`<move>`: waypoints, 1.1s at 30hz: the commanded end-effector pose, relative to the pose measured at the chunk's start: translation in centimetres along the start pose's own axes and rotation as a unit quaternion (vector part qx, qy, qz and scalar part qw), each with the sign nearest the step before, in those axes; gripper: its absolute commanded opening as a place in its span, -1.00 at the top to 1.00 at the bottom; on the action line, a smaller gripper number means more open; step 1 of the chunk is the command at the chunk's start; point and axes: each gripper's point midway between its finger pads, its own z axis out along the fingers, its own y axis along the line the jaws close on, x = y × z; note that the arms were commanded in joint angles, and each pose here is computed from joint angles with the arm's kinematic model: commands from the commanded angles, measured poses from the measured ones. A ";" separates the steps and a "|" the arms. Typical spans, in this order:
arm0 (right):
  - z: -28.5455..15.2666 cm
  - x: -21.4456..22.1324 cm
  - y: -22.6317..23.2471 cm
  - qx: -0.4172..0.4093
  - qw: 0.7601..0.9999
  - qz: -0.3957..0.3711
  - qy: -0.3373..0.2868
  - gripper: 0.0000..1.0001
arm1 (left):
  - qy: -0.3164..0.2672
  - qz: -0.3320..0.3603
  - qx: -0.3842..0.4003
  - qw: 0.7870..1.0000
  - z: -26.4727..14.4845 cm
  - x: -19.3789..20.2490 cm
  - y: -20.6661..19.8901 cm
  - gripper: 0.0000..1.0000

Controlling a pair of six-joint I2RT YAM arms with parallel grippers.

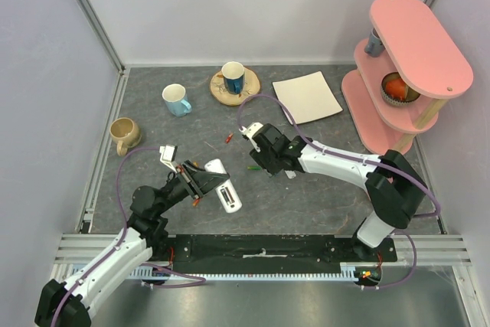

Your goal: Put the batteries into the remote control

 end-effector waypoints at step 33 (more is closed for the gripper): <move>4.4 0.6 0.6 -0.070 0.996 -0.039 0.036 0.07 | 0.018 0.005 -0.011 1.000 -1.7 2.3 2.8 0.96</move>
